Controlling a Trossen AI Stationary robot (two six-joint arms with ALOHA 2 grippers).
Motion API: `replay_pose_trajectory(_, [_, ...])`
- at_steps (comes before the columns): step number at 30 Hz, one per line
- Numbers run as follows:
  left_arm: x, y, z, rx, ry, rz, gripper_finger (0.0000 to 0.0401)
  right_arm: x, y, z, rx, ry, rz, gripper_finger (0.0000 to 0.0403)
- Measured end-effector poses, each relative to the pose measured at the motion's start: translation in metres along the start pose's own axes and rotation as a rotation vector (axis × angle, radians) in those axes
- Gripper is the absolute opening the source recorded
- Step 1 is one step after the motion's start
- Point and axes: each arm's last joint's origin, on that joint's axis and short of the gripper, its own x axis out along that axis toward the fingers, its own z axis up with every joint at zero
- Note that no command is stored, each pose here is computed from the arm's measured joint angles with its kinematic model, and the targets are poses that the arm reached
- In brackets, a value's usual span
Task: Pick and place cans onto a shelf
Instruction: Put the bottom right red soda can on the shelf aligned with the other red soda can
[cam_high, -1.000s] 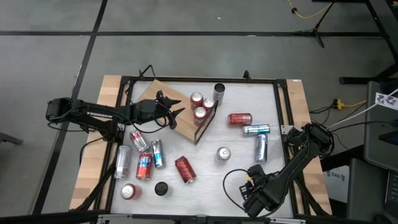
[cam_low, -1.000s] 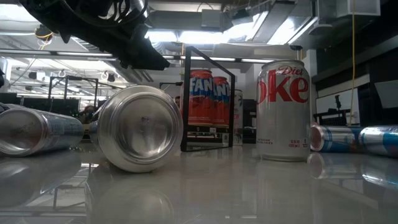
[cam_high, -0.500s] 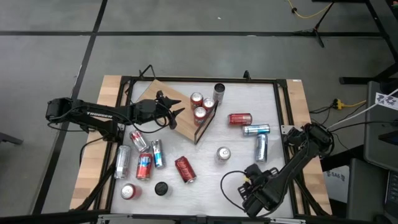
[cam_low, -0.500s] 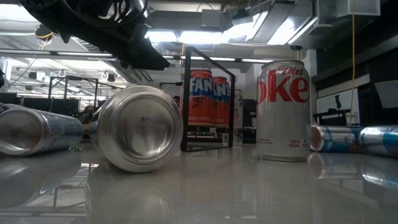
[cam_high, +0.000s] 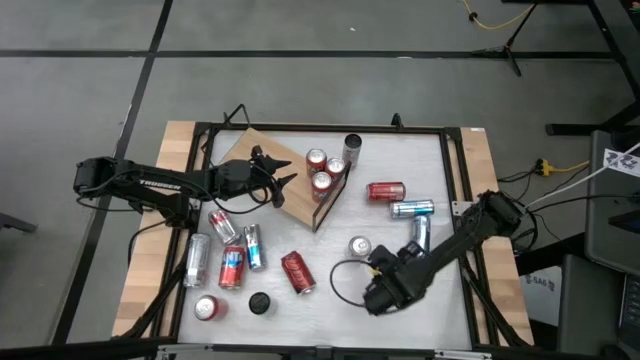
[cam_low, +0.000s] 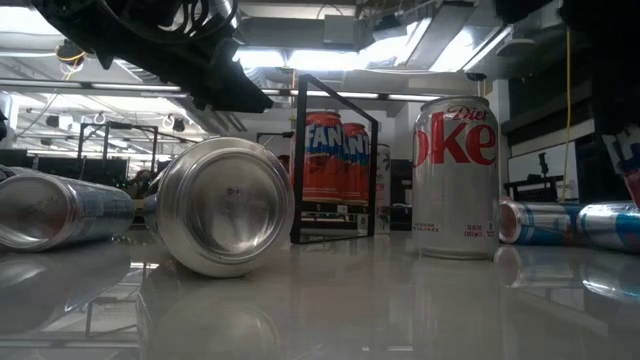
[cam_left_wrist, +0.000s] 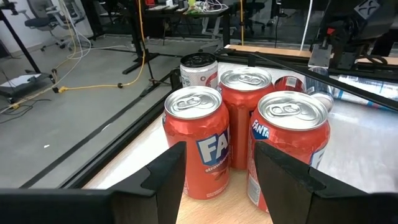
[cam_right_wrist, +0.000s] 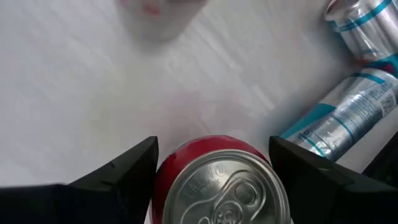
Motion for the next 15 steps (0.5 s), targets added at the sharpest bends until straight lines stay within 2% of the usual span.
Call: replay_pose_trajectory(15, [0.0000, 0.0000, 0.0000, 0.002, 0.000, 0.000, 0.0182, -0.0019, 0.0018, -0.0080, -0.041, 0.063, 0.022, 0.0282])
